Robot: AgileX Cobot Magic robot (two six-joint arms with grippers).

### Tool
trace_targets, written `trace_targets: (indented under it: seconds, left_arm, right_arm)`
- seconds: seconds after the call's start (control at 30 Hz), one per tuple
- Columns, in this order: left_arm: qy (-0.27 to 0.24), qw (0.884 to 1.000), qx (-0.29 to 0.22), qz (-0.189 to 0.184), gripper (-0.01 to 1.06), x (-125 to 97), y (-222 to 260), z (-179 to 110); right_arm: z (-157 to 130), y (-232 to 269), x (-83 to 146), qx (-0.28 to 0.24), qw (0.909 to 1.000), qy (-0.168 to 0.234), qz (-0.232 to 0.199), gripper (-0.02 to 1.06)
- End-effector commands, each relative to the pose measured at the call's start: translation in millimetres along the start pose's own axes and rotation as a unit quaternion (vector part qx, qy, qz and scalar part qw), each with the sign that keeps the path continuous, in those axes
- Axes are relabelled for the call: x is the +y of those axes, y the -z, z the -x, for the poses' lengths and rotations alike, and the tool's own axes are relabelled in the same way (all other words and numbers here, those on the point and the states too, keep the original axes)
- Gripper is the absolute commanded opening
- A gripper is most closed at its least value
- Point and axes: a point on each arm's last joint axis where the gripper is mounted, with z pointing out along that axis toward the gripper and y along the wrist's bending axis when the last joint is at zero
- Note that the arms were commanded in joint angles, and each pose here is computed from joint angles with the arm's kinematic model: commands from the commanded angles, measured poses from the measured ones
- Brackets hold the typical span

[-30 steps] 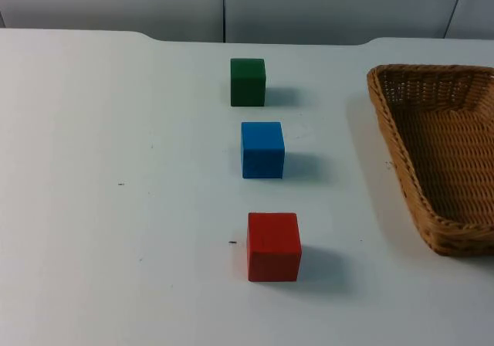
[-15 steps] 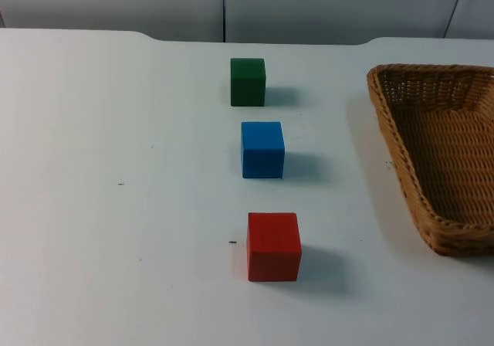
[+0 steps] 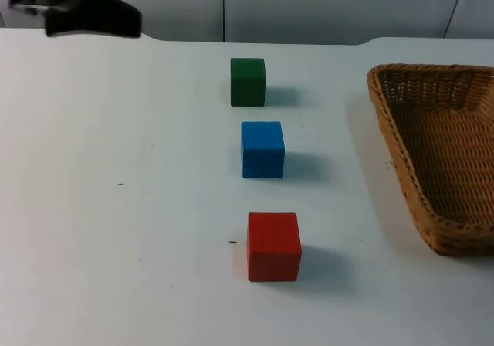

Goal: Pick up the basket with the left hand and place the blue cube into the basket with the right hand.

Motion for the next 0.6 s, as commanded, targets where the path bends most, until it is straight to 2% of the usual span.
trace_targets:
  seconds: [0.0, 0.33, 0.57]
  left_arm:
    - [-0.007, 1.0, 0.017, -0.01, 1.05, -5.7, -33.2, 4.2]
    - [-0.001, 0.996, 0.088, -0.032, 1.05, -11.2, -117.6, -8.7]
    - [0.02, 0.993, 0.111, -0.042, 1.05, -14.6, -156.9, -14.8]
  right_arm:
    - [-1.1, -1.7, 0.8, -0.002, 1.0, 0.006, 0.004, 1.04]
    - [-1.1, -1.7, 0.9, -0.002, 1.0, 0.008, 0.005, 1.04]
    - [-1.1, -1.7, 0.9, -0.002, 1.0, 0.008, 0.005, 1.04]
